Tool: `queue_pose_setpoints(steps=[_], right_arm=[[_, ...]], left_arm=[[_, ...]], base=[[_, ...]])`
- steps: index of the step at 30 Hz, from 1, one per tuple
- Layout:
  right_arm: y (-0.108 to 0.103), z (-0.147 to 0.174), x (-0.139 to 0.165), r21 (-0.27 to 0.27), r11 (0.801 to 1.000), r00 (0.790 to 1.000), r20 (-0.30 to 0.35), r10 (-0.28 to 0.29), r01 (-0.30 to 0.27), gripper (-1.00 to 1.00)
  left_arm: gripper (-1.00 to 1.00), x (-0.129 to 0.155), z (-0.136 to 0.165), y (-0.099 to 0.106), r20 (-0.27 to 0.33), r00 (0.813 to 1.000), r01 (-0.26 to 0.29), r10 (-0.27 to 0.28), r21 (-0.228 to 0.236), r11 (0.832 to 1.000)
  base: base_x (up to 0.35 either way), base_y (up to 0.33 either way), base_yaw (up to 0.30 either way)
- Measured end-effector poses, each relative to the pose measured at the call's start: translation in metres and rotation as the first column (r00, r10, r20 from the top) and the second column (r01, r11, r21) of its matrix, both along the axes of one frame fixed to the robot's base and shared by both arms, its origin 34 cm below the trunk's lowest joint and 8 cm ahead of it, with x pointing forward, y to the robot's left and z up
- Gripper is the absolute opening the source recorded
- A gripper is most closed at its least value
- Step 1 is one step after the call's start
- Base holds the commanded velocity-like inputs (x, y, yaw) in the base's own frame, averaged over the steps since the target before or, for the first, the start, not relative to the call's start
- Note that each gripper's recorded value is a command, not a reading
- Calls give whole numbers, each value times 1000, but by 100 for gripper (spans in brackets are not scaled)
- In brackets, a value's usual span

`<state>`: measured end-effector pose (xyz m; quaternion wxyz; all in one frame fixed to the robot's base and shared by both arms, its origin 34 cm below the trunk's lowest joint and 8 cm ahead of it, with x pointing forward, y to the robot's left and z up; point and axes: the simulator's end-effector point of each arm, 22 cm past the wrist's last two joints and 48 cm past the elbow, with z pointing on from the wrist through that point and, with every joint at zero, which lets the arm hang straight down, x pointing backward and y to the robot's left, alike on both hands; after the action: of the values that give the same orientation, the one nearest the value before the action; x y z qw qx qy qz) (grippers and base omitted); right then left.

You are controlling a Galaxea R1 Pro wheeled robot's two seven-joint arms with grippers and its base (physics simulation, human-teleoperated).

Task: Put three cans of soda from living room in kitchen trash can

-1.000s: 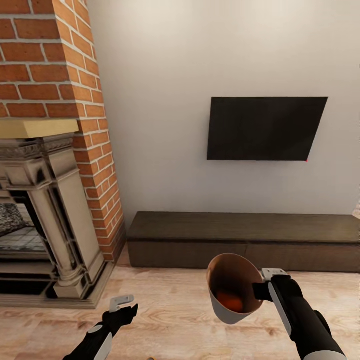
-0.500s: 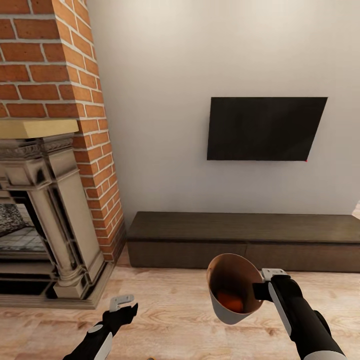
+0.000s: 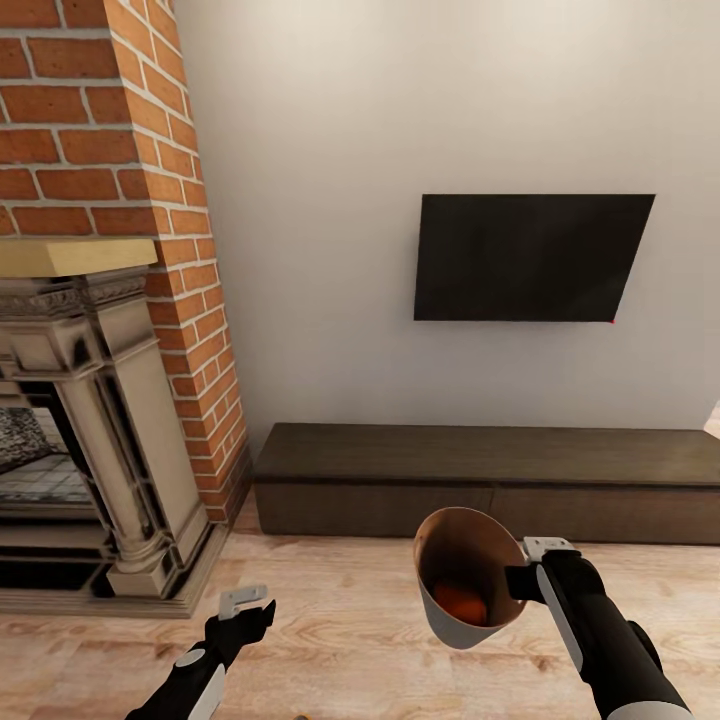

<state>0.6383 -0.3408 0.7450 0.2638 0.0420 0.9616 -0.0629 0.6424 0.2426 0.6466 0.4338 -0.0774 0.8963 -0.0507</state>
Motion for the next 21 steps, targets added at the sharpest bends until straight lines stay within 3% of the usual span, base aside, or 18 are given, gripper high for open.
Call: queue_pose_setpoints(steps=[21], right_arm=[[1,-20,-1,2,1000,1000,0,1,-1,-100]], left_arm=[[100,-1,-20,0,2,1000,1,-1,-1,1000]], base=[[24,0,0]])
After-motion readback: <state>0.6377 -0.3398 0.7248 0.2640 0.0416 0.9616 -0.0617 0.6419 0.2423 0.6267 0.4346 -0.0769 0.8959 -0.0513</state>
